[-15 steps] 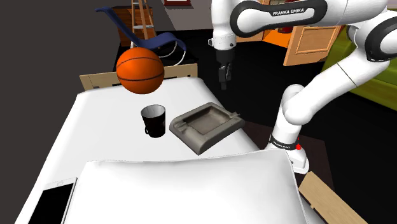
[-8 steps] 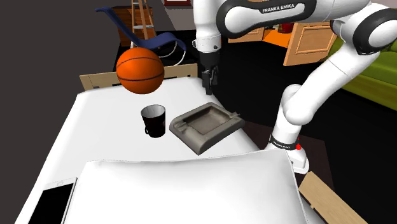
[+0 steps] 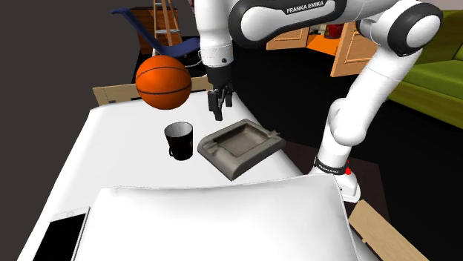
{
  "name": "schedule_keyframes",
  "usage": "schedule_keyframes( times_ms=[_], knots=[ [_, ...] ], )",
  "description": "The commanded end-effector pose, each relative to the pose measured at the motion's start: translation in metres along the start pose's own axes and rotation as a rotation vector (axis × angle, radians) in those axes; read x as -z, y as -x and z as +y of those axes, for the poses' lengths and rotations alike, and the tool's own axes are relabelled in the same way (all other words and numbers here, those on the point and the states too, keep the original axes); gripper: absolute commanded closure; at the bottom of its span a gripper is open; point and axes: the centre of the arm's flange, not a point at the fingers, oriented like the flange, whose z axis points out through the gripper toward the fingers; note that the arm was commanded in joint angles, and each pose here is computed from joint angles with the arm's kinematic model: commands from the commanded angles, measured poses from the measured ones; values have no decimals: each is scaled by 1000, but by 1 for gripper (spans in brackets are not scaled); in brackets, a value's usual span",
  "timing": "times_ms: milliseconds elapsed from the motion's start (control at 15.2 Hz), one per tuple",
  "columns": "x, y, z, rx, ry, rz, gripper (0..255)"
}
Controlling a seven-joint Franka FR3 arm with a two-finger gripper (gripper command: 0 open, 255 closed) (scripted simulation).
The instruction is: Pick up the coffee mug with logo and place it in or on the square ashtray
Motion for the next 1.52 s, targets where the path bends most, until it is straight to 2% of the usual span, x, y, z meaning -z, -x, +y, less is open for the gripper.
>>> schedule_keyframes(
  times_ms=[0, 858, 1452],
  knots=[
    [0, -13, -22, 1, -5, 5, 0],
    [20, -90, -167, 14, -26, 45, 0],
    [-20, -92, -168, 14, -26, 45, 0]
  ],
)
